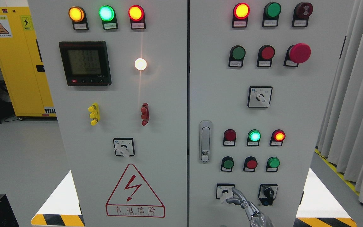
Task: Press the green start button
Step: 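Raise the right hand toward the green button in the lowest button row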
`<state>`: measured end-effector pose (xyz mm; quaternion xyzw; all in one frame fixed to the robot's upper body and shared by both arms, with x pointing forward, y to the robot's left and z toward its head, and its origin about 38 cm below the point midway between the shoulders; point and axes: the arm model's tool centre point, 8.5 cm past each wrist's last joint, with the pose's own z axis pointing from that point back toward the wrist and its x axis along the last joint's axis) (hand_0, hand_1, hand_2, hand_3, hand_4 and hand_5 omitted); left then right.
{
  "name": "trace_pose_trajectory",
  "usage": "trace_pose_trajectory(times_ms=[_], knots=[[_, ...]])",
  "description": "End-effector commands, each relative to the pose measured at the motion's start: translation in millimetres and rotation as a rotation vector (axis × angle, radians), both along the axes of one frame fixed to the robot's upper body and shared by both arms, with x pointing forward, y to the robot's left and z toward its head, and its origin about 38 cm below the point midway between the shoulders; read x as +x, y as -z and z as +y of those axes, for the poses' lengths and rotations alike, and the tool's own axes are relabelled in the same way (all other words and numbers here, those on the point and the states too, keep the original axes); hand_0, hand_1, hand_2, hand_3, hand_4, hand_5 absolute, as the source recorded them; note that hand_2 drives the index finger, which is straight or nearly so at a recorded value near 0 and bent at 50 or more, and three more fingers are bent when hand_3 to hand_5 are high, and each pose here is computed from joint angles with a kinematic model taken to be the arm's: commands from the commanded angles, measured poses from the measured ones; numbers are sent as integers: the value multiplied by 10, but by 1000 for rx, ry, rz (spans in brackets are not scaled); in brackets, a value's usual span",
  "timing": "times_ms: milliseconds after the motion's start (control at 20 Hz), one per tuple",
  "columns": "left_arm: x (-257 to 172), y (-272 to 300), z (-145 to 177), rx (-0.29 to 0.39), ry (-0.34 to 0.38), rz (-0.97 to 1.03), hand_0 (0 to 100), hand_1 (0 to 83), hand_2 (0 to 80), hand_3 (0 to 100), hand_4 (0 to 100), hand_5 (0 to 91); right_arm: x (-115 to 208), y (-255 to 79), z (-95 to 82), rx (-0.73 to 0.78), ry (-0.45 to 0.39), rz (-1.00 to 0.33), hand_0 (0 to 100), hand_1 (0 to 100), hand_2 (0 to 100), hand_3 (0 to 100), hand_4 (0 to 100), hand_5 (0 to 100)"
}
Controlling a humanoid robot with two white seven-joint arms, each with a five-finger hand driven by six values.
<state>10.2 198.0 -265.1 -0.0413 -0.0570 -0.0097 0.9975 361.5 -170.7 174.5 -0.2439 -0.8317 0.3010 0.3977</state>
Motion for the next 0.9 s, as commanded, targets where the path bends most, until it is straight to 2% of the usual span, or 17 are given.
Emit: trace_pose_trajectory(times_ms=[0,300,550,850], knots=[[-2,0,-4,-2,0,1,120,556,0,0,0,0,81,-66,73,-73,30,-33,534,827,0,959,1000,1000],[-2,0,5,0,1,1,120,556,0,0,0,0,250,-319,92,-104,37,-98,574,836,0,955,1000,1000],[-2,0,6,0,0,1,120,556,0,0,0,0,325,-300,105,-186,68,-109,614,839,0,956,1000,1000],[-2,0,6,0,0,1,120,556,0,0,0,0,387,-325,91,-189,80,-104,635,844,0,958,1000,1000]])
